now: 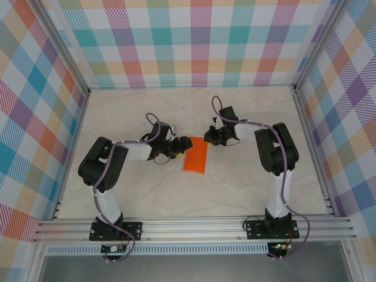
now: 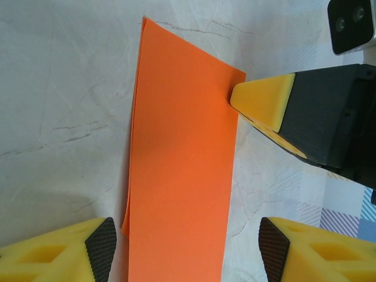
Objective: Fold a paper plane with a square sheet of paper (fold left side to right side)
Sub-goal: Third fold the triangle at the center of the table.
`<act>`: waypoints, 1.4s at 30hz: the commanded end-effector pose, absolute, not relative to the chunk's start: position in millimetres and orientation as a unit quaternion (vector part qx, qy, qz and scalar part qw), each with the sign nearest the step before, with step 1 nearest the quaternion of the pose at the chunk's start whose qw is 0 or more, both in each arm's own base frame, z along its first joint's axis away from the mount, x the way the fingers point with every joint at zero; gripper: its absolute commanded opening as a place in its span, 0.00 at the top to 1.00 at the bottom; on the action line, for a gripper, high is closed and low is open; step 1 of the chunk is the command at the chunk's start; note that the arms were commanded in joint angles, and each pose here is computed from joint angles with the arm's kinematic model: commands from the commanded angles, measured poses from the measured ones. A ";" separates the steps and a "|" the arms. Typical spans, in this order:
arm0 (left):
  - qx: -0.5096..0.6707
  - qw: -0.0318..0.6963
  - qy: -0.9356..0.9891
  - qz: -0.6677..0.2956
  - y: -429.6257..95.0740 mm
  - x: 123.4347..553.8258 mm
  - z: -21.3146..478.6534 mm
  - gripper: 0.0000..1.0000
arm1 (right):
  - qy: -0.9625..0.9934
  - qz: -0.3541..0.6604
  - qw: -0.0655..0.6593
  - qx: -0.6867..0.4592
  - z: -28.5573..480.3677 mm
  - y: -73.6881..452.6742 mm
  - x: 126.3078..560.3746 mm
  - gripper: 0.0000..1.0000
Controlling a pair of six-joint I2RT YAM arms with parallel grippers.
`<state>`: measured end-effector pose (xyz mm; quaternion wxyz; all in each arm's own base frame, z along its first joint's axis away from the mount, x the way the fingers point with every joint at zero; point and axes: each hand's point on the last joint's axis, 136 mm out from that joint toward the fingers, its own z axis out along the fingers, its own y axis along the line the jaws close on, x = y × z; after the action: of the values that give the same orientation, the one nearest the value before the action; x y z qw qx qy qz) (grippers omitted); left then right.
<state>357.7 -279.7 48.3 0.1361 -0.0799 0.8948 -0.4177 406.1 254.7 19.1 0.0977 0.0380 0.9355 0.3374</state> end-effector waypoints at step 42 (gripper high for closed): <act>-0.057 0.077 0.934 -0.345 -288.6 316.2 33.5 0.88 | 0.935 0.277 0.206 -0.080 84.1 226.9 395.3 0.42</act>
<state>318.9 -285.2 25.4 0.0714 -0.0682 0.9329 -0.3462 403.7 231.3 84.5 0.2009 -0.0556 0.9361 0.2834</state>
